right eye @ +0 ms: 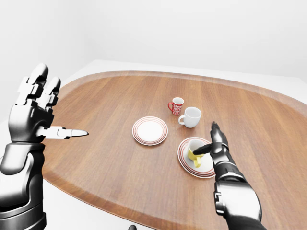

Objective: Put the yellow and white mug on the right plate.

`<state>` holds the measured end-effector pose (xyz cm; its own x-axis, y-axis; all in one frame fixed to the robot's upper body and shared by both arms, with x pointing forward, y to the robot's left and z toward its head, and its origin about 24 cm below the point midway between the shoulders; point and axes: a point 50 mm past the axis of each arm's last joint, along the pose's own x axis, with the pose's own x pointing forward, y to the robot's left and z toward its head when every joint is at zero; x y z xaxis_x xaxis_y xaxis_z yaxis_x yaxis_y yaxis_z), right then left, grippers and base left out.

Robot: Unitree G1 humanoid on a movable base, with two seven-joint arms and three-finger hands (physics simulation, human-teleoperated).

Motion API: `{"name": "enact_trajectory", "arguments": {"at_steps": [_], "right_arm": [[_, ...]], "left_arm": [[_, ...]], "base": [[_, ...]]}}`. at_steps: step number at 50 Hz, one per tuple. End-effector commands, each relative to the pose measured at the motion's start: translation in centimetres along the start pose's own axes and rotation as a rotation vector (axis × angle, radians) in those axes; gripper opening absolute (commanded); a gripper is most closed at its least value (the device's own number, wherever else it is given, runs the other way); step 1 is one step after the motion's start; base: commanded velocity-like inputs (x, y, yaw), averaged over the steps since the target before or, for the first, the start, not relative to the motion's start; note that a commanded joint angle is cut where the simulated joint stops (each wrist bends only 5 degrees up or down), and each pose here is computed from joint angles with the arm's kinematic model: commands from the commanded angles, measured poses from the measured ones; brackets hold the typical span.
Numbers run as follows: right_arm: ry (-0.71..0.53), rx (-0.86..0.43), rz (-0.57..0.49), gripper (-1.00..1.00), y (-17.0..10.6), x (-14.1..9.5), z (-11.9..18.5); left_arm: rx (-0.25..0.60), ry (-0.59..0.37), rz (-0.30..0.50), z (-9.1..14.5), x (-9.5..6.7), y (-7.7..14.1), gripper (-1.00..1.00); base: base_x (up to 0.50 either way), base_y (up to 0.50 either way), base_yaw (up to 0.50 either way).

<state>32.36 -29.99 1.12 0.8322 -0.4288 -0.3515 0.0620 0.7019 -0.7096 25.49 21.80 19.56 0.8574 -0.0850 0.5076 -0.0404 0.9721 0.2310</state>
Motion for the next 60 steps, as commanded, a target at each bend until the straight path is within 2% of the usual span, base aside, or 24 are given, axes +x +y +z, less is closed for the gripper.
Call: {"name": "enact_trajectory", "arguments": {"at_steps": [1, 14, 30, 51, 55, 60], "right_arm": [[-0.001, -0.007, -0.002, 1.0, 0.0, 0.0, 0.0], [-0.005, -0.003, -0.001, 1.0, 0.0, 0.0, 0.0], [-0.052, 0.058, -0.026, 1.0, -1.0, 0.3, 1.7], [-0.176, 0.162, -0.031, 1.0, -1.9, 0.4, 5.1], [-0.263, 0.205, -0.028, 1.0, -2.3, 0.0, 6.4], [-0.303, 0.223, -0.03, 1.0, -3.0, -1.1, 7.5]], "left_arm": [[0.002, -0.01, -0.001, 0.3, -0.1, 0.0, 0.89], [0.001, -0.008, 0.0, 0.2, -0.1, 0.0, 0.89], [-0.002, 0.003, -0.001, -0.1, 0.0, 0.0, 0.89], [0.0, -0.005, -0.002, 0.1, 0.0, -0.1, 0.89], [0.001, -0.016, 0.0, 0.4, 0.0, 0.0, 0.89], [0.002, -0.032, -0.003, 0.7, -0.1, 0.0, 0.89]], "base": [[0.0, 0.0, 0.0], [0.0, 0.0, 0.0], [0.0, 0.0, 0.0], [0.0, 0.0, 0.0], [0.0, 0.0, 0.0], [0.0, 0.0, 0.0]]}}
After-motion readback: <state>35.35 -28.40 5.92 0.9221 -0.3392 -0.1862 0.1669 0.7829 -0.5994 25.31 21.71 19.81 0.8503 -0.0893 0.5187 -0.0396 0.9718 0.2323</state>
